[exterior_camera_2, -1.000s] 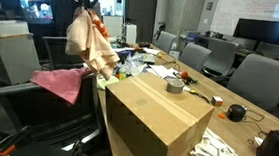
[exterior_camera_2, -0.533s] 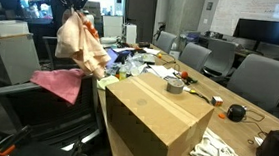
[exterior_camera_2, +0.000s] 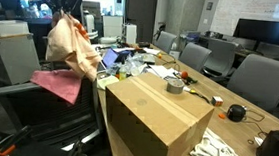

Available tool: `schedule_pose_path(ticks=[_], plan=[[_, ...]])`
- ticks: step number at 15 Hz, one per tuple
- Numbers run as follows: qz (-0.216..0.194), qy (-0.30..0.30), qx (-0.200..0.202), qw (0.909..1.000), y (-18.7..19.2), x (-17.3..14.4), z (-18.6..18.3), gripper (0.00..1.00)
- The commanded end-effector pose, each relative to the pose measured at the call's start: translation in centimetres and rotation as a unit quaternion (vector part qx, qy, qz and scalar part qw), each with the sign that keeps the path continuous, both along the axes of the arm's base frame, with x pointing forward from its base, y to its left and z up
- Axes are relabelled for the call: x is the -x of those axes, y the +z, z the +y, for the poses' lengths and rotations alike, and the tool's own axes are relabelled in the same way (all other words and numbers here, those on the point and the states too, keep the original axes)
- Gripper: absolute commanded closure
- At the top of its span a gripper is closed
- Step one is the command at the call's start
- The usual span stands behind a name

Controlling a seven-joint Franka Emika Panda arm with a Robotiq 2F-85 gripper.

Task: Put the two objects on the headrest of the grey chair

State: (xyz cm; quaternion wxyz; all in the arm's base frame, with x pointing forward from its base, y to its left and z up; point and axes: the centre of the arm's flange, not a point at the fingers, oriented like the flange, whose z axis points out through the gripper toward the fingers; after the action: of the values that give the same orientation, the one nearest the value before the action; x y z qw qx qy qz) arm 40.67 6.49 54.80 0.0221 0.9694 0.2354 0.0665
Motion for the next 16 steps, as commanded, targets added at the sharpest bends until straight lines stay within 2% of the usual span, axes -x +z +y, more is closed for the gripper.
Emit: schedule_pose_path(ticks=[1, 9, 16], plan=[[-0.021, 0.013, 0.004, 0.9997, 0.7, 0.5, 0.9, 0.98], [-0.037, 0.016, -0.007, 0.9992, 0.5, -0.8, 1.4, 0.98], [-0.018, 0.014, -0.008, 0.9997, -1.3, -2.9, 1.6, 0.98]])
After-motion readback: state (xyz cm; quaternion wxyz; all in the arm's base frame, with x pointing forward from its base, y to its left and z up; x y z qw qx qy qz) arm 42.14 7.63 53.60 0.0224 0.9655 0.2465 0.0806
